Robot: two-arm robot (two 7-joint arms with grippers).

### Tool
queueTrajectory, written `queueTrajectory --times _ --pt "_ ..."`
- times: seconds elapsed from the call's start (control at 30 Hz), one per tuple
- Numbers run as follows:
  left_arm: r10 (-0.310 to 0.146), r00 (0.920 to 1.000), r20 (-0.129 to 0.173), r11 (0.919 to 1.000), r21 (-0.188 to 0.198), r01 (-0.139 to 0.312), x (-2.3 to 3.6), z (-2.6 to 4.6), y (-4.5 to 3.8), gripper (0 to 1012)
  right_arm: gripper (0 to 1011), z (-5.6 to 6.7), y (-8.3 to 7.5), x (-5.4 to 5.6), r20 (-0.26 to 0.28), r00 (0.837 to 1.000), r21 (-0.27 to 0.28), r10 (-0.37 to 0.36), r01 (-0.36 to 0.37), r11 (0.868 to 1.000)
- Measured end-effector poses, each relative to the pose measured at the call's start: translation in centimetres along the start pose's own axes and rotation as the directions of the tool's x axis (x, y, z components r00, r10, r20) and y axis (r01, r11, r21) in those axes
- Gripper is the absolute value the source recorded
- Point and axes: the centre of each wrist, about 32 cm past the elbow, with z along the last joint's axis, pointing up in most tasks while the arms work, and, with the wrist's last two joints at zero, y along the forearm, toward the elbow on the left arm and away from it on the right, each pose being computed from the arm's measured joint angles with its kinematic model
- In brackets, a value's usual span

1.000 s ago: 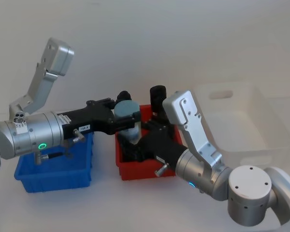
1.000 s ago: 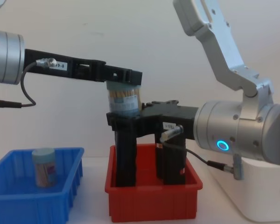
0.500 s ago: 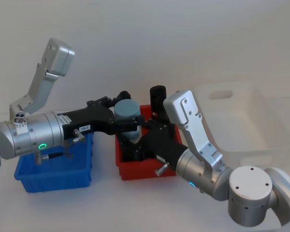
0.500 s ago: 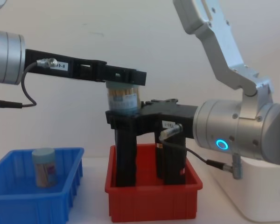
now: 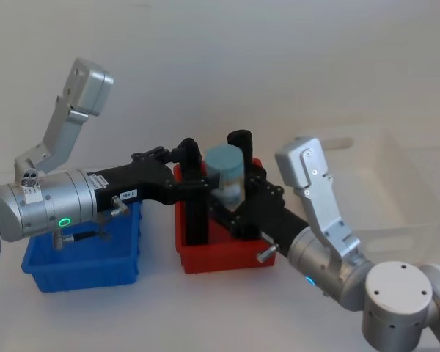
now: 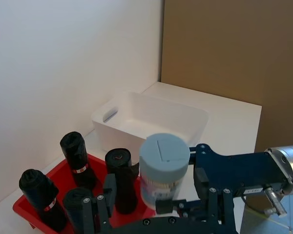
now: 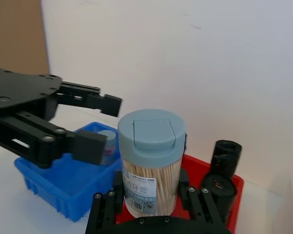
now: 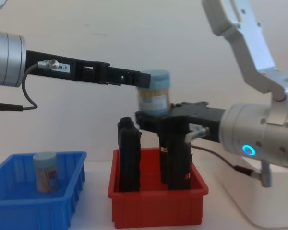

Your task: Pick the cotton swabs from the blue box and place them into the white box.

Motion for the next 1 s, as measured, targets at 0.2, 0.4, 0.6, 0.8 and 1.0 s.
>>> queueTrajectory --times 0.2,0.4,0.6,0.8,1.0 --pt "0.000 1.0000 0.000 1.0000 0.000 0.000 0.00 0.00 0.00 1004 635 -0.3 -1.2 0.7 -0.012 0.996 -0.006 -0.085 0.085 0.996" --pt "0.000 1.0000 0.000 1.0000 0.000 0.000 0.00 0.00 0.00 1004 635 -0.6 -2.4 2.0 -0.020 0.985 -0.013 -0.174 0.174 0.985" --pt "0.000 1.0000 0.000 1.0000 0.000 0.000 0.00 0.00 0.00 1004 635 -1.0 -3.2 3.2 -0.026 0.968 -0.023 -0.250 0.250 0.968" --pt "0.000 1.0000 0.000 1.0000 0.000 0.000 0.00 0.00 0.00 1004 635 -1.6 -4.0 5.1 -0.030 0.940 -0.048 -0.340 0.339 0.940" --pt "0.000 1.0000 0.000 1.0000 0.000 0.000 0.00 0.00 0.00 1004 635 -2.5 -4.3 7.2 -0.037 0.910 -0.093 -0.413 0.408 0.908"
